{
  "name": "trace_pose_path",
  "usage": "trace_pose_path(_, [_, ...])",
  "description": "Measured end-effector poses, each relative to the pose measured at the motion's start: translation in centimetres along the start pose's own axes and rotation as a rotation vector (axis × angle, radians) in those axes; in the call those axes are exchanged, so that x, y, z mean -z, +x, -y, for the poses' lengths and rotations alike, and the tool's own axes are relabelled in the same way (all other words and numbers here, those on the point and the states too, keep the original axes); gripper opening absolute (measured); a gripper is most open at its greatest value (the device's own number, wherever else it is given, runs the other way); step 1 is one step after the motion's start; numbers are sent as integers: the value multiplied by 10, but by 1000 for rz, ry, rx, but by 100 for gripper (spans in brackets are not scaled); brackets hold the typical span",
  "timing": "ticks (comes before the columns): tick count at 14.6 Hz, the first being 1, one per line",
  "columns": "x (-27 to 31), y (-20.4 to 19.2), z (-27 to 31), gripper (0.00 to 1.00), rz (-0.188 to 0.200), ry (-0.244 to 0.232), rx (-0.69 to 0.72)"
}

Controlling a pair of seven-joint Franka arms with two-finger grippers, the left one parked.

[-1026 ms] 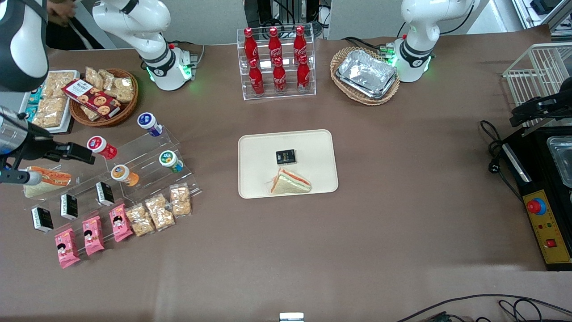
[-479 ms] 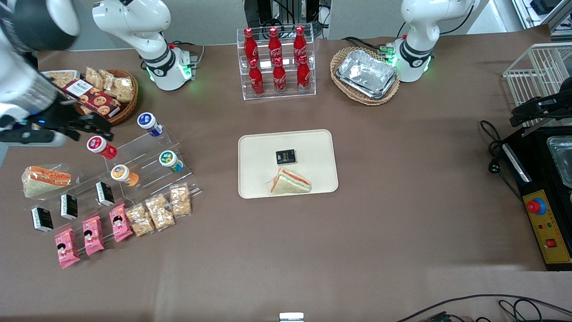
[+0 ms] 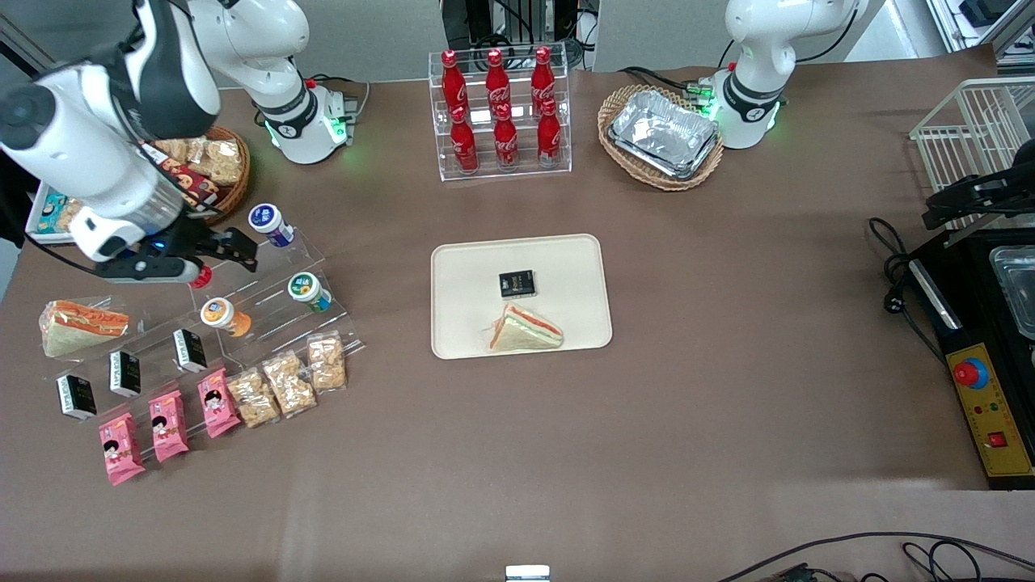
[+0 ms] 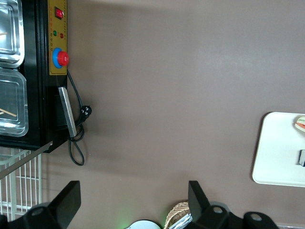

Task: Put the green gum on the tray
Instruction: 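Lower the right gripper over the green gum bottle and close on it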

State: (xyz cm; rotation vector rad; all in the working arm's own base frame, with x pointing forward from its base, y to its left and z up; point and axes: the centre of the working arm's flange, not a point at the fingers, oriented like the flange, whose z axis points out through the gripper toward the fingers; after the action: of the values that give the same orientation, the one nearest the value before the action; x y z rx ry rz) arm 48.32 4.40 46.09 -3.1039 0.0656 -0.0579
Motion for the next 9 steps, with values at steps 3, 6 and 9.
trace_pose_path(3, [-31,-4,12,100,47,-5,25])
trace_pose_path(6, [-59,-3,22,100,102,-10,46])
trace_pose_path(9, [-84,-3,30,100,110,-11,62])
